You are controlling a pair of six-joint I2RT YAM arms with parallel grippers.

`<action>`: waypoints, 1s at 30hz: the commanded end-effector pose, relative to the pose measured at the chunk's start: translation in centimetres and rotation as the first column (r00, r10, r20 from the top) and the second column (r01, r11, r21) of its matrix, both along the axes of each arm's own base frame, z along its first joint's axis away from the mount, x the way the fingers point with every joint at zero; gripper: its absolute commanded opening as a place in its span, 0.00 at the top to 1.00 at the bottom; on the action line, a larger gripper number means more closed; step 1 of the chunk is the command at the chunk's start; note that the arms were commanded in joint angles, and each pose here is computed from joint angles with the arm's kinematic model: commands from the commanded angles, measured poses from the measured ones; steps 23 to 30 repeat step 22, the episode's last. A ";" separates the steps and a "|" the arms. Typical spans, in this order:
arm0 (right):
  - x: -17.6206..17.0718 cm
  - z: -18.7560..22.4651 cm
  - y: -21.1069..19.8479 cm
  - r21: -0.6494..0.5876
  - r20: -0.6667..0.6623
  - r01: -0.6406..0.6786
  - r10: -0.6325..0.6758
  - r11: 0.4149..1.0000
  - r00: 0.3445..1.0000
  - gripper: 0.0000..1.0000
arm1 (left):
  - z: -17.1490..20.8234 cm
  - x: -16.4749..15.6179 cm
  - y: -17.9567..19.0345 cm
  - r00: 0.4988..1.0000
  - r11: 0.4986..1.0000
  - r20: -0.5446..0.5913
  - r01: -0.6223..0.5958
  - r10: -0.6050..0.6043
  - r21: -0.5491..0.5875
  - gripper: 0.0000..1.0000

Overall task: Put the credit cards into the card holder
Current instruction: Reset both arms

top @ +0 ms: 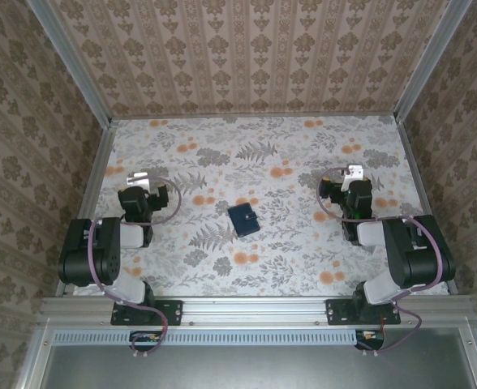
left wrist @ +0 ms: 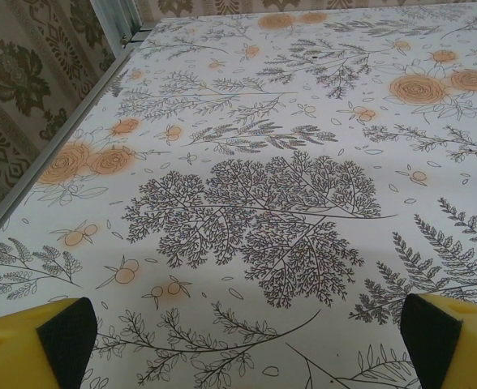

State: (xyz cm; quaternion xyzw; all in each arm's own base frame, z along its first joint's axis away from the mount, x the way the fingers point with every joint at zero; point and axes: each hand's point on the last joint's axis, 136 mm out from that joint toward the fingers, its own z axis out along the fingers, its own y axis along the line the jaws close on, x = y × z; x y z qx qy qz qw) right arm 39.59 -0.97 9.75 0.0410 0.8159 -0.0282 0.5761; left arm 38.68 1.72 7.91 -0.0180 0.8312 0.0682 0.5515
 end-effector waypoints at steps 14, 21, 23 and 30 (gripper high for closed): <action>0.5 -0.1 0.4 0.001 -0.017 -0.029 0.029 1.000 0.999 0.00 | 1.7 0.9 -0.3 0.999 1.000 0.049 0.003 -0.004 0.031 0.00; 0.4 0.1 0.4 0.000 -0.008 -0.030 0.030 1.000 1.000 0.00 | 1.7 0.9 -0.3 0.999 1.000 0.049 0.002 -0.004 0.031 0.00; 0.4 0.1 0.4 0.000 -0.009 -0.030 0.030 1.000 1.000 0.00 | 1.7 0.9 -0.3 0.999 1.000 0.049 0.003 -0.004 0.031 0.00; 0.4 0.1 0.4 0.000 -0.009 -0.030 0.030 1.000 1.000 0.00 | 1.7 0.9 -0.3 0.999 1.000 0.049 0.003 -0.004 0.031 0.00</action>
